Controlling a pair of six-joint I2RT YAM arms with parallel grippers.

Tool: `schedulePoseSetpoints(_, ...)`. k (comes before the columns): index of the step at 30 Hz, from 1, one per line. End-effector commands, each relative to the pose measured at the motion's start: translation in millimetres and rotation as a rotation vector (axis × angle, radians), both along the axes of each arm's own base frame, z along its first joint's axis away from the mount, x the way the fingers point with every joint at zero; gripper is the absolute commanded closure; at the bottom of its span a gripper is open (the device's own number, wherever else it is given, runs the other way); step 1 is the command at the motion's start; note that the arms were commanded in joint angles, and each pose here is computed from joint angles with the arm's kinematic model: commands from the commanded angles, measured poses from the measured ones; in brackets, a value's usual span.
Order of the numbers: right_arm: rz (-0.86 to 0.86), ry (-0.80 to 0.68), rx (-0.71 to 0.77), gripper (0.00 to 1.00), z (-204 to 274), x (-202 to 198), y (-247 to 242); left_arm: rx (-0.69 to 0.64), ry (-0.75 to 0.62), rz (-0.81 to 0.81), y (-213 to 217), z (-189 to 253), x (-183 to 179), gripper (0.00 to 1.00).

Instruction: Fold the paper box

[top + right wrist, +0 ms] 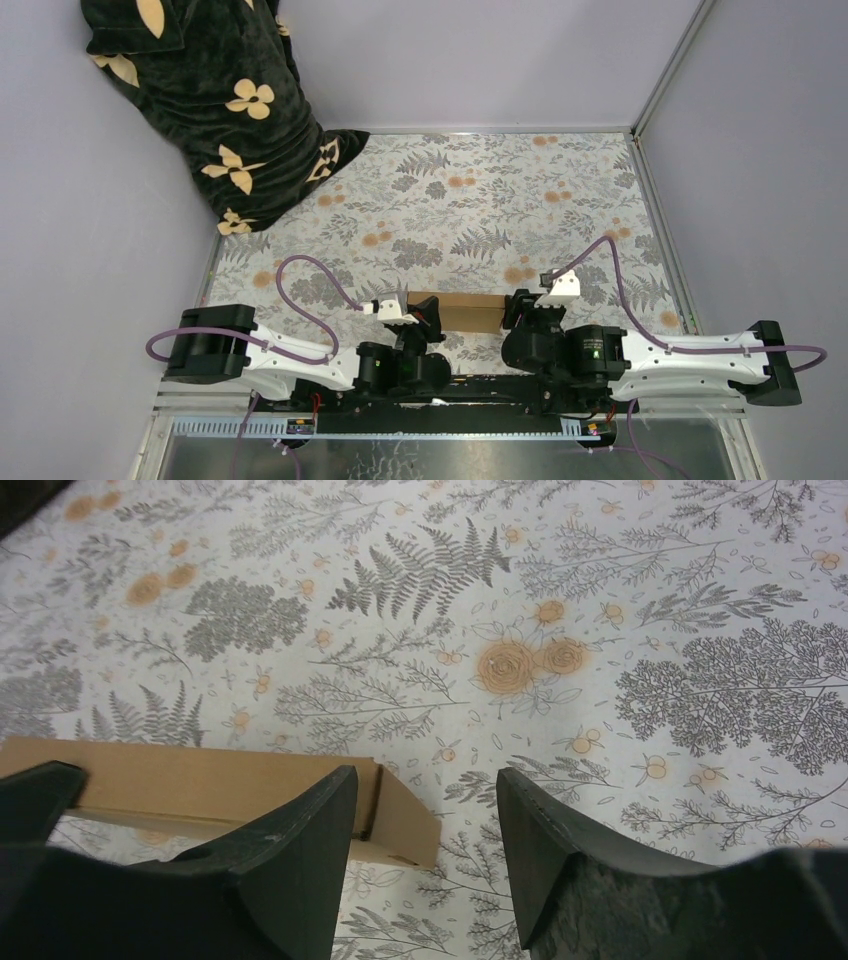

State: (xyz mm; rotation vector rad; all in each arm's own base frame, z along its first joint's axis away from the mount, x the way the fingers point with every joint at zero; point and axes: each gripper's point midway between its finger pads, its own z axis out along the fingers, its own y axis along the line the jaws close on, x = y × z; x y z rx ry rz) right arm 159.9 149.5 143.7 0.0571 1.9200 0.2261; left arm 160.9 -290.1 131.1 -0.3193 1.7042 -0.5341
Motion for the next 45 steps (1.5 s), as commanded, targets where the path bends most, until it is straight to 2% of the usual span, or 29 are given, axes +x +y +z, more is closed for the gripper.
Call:
schedulePoseSetpoints(1,-0.016,-0.075,0.039,0.39,34,7,5,0.303,0.15,-0.157,19,-77,-20,0.95)
schedulePoseSetpoints(5,0.01,-0.084,0.018,0.4,35,7,14,0.305,0.152,-0.159,18,-78,-21,0.95)
schedulePoseSetpoints(9,0.015,-0.043,0.001,0.44,16,4,21,0.309,0.153,-0.16,18,-79,-21,0.95)
schedulePoseSetpoints(14,-0.011,0.059,0.034,0.57,-30,-5,22,0.31,0.156,-0.162,19,-79,-21,0.95)
schedulePoseSetpoints(16,-0.011,0.102,0.045,0.66,-46,-11,21,0.311,0.156,-0.163,19,-79,-21,0.95)
schedulePoseSetpoints(19,0.004,0.118,0.06,0.7,-56,-18,26,0.308,0.156,-0.162,19,-79,-21,0.95)
schedulePoseSetpoints(28,-0.013,0.104,-0.05,0.69,-67,-27,39,0.312,0.159,-0.168,17,-80,-22,0.95)
schedulePoseSetpoints(35,-0.048,0.109,-0.069,0.69,-85,-47,42,0.312,0.167,-0.169,17,-84,-23,0.95)
schedulePoseSetpoints(39,-0.041,0.092,-0.031,0.64,-67,-50,43,0.316,0.172,-0.172,18,-86,-24,0.95)
schedulePoseSetpoints(42,-0.029,0.071,0.011,0.56,-42,-49,39,0.315,0.171,-0.173,17,-86,-24,0.95)
schedulePoseSetpoints(45,0.01,0.032,0.05,0.52,-12,-44,42,0.314,0.17,-0.173,16,-86,-25,0.95)
